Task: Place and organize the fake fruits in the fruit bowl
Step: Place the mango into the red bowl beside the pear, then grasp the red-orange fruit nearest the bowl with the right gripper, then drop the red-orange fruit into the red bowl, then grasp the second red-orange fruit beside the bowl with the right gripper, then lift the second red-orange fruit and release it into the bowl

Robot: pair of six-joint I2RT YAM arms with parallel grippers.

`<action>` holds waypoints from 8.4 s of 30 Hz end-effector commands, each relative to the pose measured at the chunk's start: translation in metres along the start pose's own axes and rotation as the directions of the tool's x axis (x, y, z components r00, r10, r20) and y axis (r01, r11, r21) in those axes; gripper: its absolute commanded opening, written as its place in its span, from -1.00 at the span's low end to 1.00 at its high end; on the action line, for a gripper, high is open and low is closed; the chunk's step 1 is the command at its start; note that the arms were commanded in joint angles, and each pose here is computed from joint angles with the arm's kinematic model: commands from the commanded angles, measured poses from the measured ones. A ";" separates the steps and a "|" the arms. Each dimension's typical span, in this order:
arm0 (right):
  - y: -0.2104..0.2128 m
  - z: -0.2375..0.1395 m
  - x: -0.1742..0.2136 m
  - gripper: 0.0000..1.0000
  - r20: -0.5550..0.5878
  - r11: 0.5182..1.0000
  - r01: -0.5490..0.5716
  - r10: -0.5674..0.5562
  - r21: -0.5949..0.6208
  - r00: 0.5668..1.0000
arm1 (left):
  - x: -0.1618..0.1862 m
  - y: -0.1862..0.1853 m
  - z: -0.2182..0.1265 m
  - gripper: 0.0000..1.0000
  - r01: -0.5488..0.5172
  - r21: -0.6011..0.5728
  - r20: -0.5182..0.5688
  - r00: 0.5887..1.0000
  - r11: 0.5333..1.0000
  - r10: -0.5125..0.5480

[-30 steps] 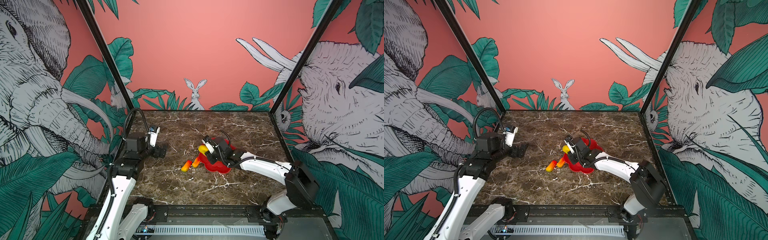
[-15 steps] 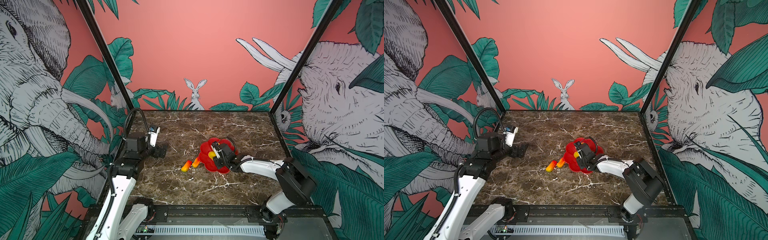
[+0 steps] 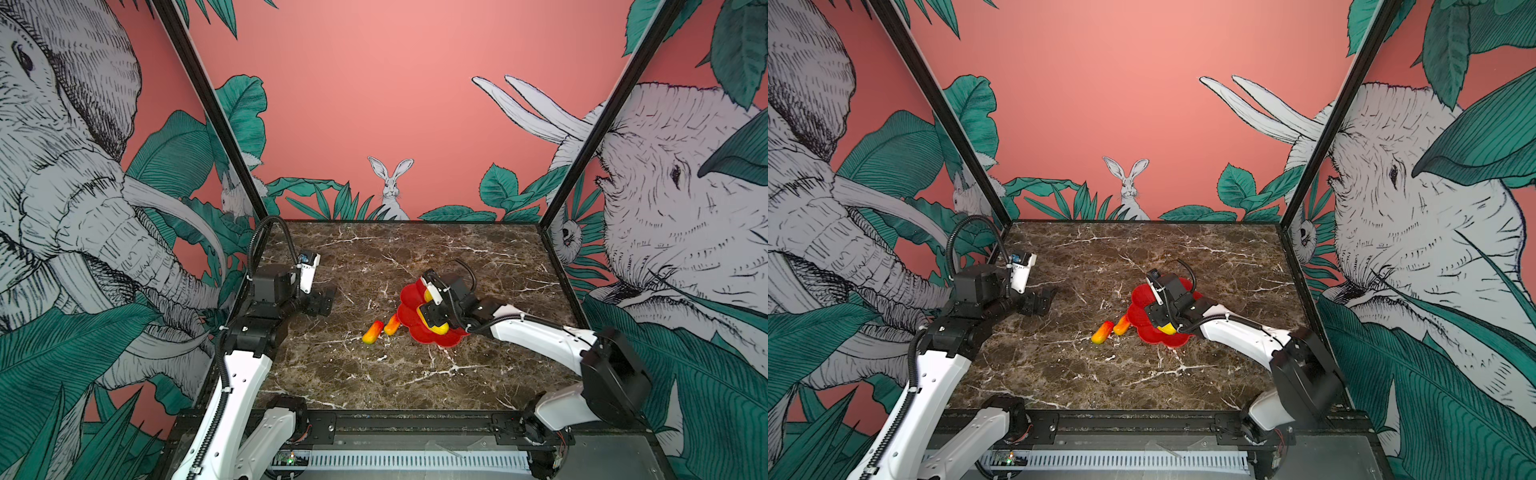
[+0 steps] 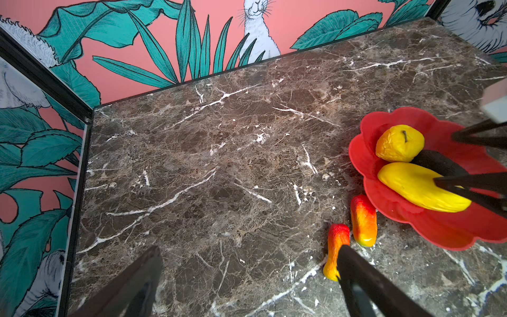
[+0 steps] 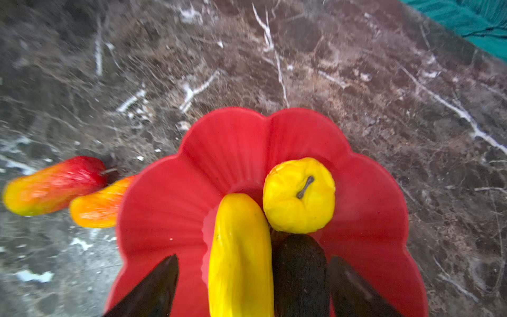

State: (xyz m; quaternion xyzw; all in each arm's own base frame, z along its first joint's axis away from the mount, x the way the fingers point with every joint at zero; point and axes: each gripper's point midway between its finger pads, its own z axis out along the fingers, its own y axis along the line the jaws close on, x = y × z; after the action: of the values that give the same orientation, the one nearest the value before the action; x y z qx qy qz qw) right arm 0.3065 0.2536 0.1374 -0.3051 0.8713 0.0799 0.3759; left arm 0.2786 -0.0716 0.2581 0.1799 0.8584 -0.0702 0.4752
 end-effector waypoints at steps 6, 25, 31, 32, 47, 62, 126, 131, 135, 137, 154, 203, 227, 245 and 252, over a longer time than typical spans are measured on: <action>0.073 -0.014 -0.029 0.99 0.088 0.942 0.217 -0.201 -0.256 0.976 | 0.006 -0.001 0.001 0.99 -0.009 0.005 -0.016 1.000 1.000 0.009; 0.191 0.081 0.002 0.99 0.021 0.662 0.437 -0.537 -0.608 0.843 | 0.003 -0.002 -0.003 0.99 -0.010 0.007 0.000 1.000 1.000 0.010; 0.191 0.095 0.010 0.99 0.001 0.665 0.450 -0.560 -0.596 0.828 | 0.005 -0.002 -0.003 0.99 -0.010 0.002 -0.002 1.000 1.000 0.010; 0.191 0.096 0.010 0.99 -0.001 0.663 0.453 -0.565 -0.596 0.825 | 0.005 -0.001 -0.003 0.99 -0.012 0.000 -0.004 1.000 1.000 0.012; 0.189 0.113 0.019 0.52 -0.084 0.677 0.430 -0.585 -0.597 0.806 | 0.005 0.000 -0.006 0.99 -0.015 -0.009 0.003 1.000 1.000 0.015; 0.186 0.062 -0.037 0.03 0.033 0.676 0.484 -0.564 -0.556 0.825 | 0.005 0.000 -0.006 0.99 -0.015 -0.013 0.005 1.000 1.000 0.015; 0.137 0.028 -0.008 0.99 -0.007 0.532 0.777 -0.826 -0.337 0.563 | 0.005 -0.003 -0.007 0.99 -0.009 0.007 0.009 1.000 1.000 0.009; 0.142 0.051 0.005 0.95 0.032 0.366 0.874 -0.918 -0.320 0.396 | 0.004 -0.003 -0.009 0.99 -0.012 -0.001 0.015 1.000 1.000 0.012; 0.142 0.060 0.012 0.93 0.038 0.315 0.896 -0.938 -0.314 0.344 | 0.003 -0.002 -0.010 0.99 -0.013 -0.003 0.023 1.000 1.000 0.013; 0.143 0.064 0.018 0.90 0.044 0.308 0.895 -0.940 -0.323 0.339 | 0.002 -0.002 -0.011 0.99 -0.014 -0.004 0.026 1.000 1.000 0.014; 0.142 0.093 0.041 0.12 -0.002 0.242 0.894 -0.966 -0.377 0.260 | 0.003 -0.002 -0.012 0.99 -0.014 -0.005 0.026 1.000 1.000 0.014; 0.103 0.104 0.031 0.40 -0.126 0.212 0.940 -0.975 -0.268 0.184 | 0.002 -0.001 -0.016 0.99 -0.017 -0.017 0.038 0.999 1.000 0.017; 0.109 0.111 0.019 -0.50 -0.090 0.233 0.926 -0.972 -0.295 0.216 | 0.000 0.000 -0.019 0.99 -0.020 -0.027 0.050 0.999 0.999 0.021; 0.145 0.074 -0.019 -1.00 0.100 0.291 0.917 -0.939 -0.272 0.328 | 0.000 0.001 -0.020 0.99 -0.022 -0.033 0.050 0.998 0.999 0.023; 0.171 0.038 -0.048 -1.00 0.241 0.349 0.899 -0.879 -0.267 0.412 | 0.000 0.001 -0.020 0.99 -0.022 -0.035 0.050 0.998 0.999 0.024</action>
State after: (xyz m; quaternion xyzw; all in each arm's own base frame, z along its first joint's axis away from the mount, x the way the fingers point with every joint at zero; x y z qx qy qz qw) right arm 0.2643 0.4075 0.0879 -0.8036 0.5286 -0.0215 0.2727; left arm 0.2666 -0.0668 0.2732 0.1758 0.8427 -0.0610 0.5053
